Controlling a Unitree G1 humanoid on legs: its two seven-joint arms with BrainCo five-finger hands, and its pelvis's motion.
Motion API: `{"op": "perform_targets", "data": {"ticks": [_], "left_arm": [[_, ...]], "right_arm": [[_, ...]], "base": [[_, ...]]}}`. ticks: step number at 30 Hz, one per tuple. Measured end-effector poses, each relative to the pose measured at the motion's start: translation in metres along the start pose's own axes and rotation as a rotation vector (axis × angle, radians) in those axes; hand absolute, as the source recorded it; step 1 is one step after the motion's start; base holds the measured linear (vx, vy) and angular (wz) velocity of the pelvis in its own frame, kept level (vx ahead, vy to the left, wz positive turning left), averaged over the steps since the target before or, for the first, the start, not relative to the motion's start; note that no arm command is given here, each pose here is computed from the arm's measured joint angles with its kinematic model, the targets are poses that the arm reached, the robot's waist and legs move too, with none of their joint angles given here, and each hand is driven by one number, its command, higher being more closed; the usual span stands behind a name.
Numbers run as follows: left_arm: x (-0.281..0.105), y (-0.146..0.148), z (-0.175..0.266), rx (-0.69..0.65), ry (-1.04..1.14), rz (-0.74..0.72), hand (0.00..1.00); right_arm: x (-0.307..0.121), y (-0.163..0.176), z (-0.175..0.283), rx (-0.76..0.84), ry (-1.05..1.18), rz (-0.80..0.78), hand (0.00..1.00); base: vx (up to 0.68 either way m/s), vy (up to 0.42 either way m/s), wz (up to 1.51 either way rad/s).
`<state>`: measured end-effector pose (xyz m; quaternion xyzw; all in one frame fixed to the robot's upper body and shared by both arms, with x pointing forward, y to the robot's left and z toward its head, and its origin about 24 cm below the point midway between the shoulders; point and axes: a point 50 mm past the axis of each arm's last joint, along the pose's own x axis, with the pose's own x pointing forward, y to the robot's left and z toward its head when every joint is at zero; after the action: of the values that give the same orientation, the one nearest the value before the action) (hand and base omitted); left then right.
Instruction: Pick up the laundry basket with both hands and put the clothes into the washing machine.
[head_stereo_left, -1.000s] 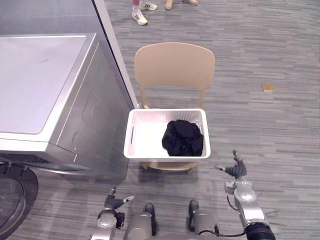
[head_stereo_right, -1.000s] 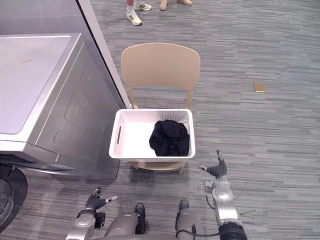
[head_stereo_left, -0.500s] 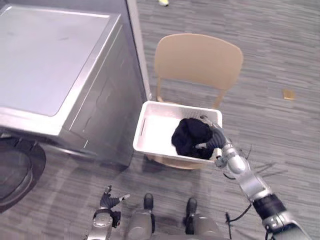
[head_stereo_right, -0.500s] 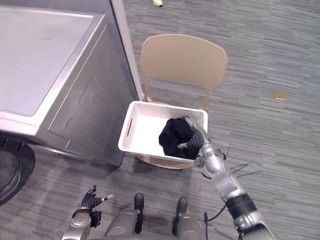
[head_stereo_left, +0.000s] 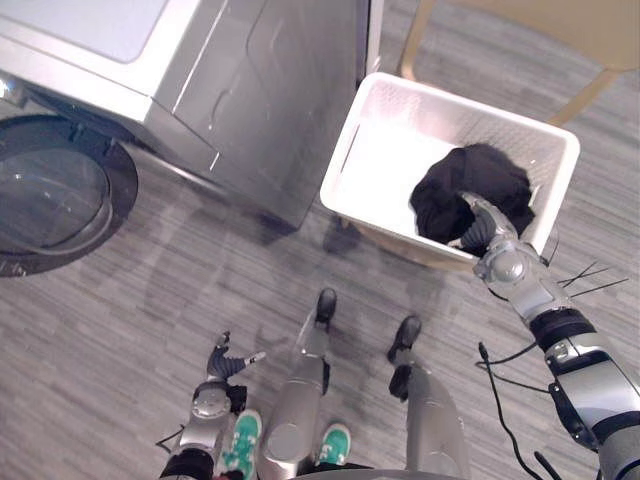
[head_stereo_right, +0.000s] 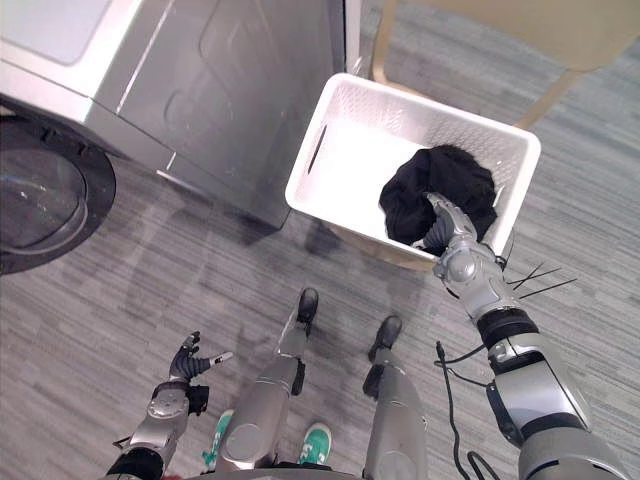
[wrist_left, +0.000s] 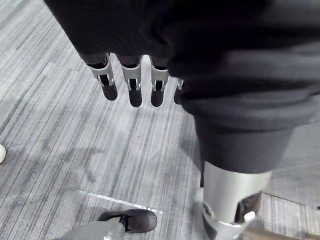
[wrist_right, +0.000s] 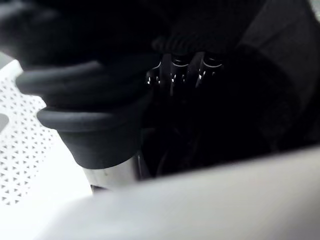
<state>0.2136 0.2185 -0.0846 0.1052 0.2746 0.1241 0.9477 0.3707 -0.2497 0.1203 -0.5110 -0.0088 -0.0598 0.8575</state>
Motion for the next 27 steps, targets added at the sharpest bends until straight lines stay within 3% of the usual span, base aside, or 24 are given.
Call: {"op": "perform_targets", "data": {"ticks": [1, 2, 14, 27], "left_arm": [[0.000, -0.002, 0.002, -0.011, -0.008, -0.002, 0.00], [0.000, -0.005, 0.005, -0.029, -0.018, 0.000, 0.00], [-0.001, -0.031, 0.019, -0.095, -0.052, -0.048, 0.00], [-0.001, -0.031, 0.018, -0.089, -0.039, -0.047, 0.00]], "right_arm": [[0.001, -0.001, 0.001, 0.001, 0.000, -0.005, 0.00], [0.002, -0.002, 0.004, 0.003, -0.007, -0.022, 1.00], [-0.008, 0.018, 0.011, 0.120, -0.004, -0.010, 1.00], [-0.038, 0.066, 0.019, 0.357, 0.015, 0.064, 1.00]], "base": [[0.00, -0.057, 0.08], [0.01, -0.045, 0.06], [0.01, -0.055, 0.08], [0.02, -0.029, 0.00]]}}
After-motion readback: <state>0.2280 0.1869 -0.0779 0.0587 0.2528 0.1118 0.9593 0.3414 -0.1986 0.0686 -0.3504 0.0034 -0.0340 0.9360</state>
